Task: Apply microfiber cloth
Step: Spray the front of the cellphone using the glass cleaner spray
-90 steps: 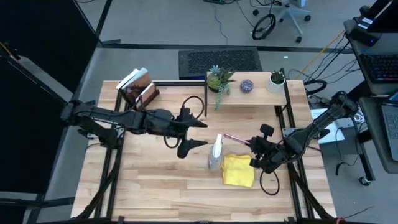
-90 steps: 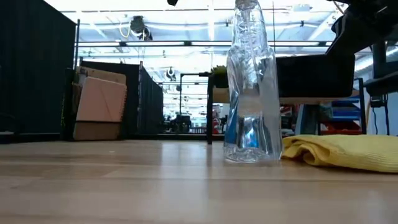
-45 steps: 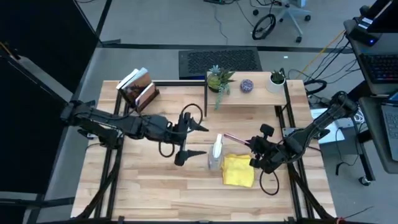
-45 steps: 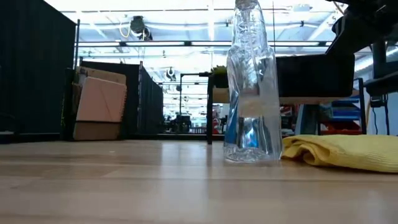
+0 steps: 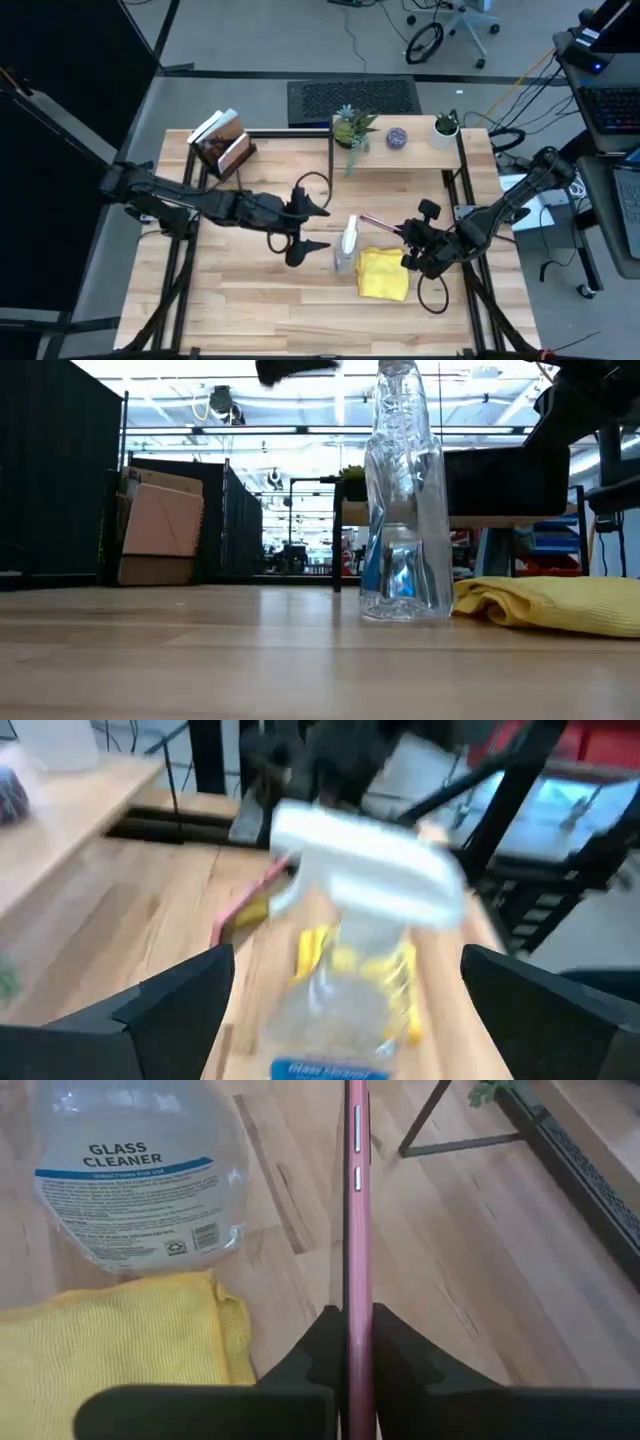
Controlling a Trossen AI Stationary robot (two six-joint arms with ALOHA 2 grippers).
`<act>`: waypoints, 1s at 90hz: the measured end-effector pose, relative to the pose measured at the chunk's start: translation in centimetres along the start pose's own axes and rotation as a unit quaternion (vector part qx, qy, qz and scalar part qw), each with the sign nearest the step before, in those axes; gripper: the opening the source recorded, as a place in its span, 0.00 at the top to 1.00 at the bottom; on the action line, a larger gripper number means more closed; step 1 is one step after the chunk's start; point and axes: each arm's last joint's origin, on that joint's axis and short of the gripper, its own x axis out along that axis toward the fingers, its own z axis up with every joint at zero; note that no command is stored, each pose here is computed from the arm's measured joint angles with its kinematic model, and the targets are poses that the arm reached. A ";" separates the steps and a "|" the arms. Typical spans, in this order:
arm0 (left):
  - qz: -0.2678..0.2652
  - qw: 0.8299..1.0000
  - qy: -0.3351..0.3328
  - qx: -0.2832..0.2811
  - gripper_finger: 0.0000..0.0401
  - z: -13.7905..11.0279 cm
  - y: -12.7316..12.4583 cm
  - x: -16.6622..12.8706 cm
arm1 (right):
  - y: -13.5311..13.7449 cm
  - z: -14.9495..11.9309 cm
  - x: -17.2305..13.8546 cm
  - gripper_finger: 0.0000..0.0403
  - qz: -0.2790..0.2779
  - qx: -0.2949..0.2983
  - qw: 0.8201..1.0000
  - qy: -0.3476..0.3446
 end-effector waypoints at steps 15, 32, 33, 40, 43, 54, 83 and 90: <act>0.005 0.997 -0.077 -0.005 0.07 -3.0 1.4 0.5 | 0.1 0.1 0.0 0.97 0.003 0.004 1.000 -0.003; -0.006 0.995 -0.101 -0.010 0.07 -3.7 2.7 0.4 | 0.2 0.1 0.0 0.97 0.006 0.008 1.000 -0.006; -0.008 0.995 -0.101 -0.009 0.07 -3.7 2.7 0.4 | 0.2 0.1 0.0 0.97 0.006 0.008 1.000 -0.006; -0.024 0.995 -0.098 -0.007 0.07 -4.0 2.6 1.0 | 0.1 0.2 0.0 0.97 0.005 0.007 1.000 -0.007; -0.030 0.995 -0.093 -0.003 0.07 -4.2 2.6 1.2 | 0.1 0.2 0.0 0.97 0.005 0.007 1.000 -0.007; -0.039 0.994 -0.097 0.017 0.07 -4.3 2.5 2.2 | 0.2 0.2 0.0 0.97 0.005 0.006 1.000 -0.009; -0.062 0.991 -0.107 0.053 0.07 -3.0 2.4 4.4 | 0.2 0.2 0.0 0.97 0.005 0.008 1.000 -0.009; -0.067 0.990 -0.107 0.060 0.07 -2.8 2.3 4.4 | 0.2 0.2 0.0 0.97 0.005 0.008 1.000 -0.009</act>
